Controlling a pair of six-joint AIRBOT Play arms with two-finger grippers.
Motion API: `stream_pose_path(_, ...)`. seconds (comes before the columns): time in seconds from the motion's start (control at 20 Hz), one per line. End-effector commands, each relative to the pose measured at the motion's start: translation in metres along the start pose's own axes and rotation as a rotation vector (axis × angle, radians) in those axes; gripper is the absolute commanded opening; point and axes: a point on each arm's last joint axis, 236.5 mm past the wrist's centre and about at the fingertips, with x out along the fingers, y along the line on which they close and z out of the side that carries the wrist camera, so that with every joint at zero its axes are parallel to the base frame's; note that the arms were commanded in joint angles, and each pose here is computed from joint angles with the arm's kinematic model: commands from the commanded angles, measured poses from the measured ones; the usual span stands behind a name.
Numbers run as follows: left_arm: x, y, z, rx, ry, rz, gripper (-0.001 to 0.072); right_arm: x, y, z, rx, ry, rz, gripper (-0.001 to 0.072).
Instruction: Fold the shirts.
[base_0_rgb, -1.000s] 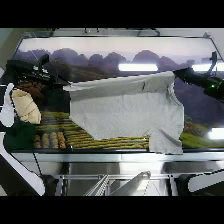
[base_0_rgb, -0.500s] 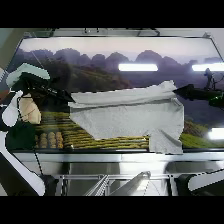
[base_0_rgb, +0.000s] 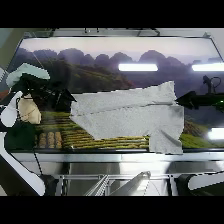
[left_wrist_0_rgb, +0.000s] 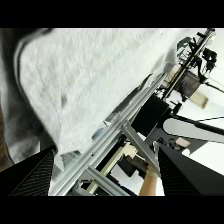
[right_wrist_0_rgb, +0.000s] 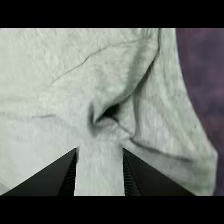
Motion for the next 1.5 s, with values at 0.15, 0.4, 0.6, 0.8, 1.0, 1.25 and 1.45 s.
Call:
stream_pose_path(0.15,-0.059,-0.029,-0.025,0.065,-0.184,0.017,0.0712,-0.087,-0.033,-0.057,0.162,0.066,-0.319,0.0508)
stream_pose_path(0.4,-0.057,-0.006,-0.072,0.012,-0.276,-0.035,0.0712,-0.042,-0.036,-0.16,0.351,0.213,-0.249,0.0502)
stream_pose_path(0.6,-0.026,0.019,-0.112,-0.116,-0.229,-0.097,0.0712,-0.011,-0.026,-0.184,0.379,0.202,-0.148,0.05)
stream_pose_path(0.8,0.02,0.061,-0.147,-0.241,-0.194,-0.014,0.0712,0.001,-0.01,-0.167,0.332,0.135,-0.067,0.0487)
stream_pose_path(1.0,0.073,0.067,-0.147,-0.303,-0.228,-0.027,0.0695,0.011,0.011,-0.148,0.275,0.082,0.009,0.006)
stream_pose_path(1.25,0.132,0.057,-0.135,-0.294,-0.197,-0.003,0.0627,0.013,0.017,-0.143,0.26,0.065,0.031,0.0014)
stream_pose_path(1.45,0.153,0.042,-0.116,-0.19,-0.114,0.062,0.0441,0.013,0.019,-0.141,0.258,0.06,0.041,0.0015)
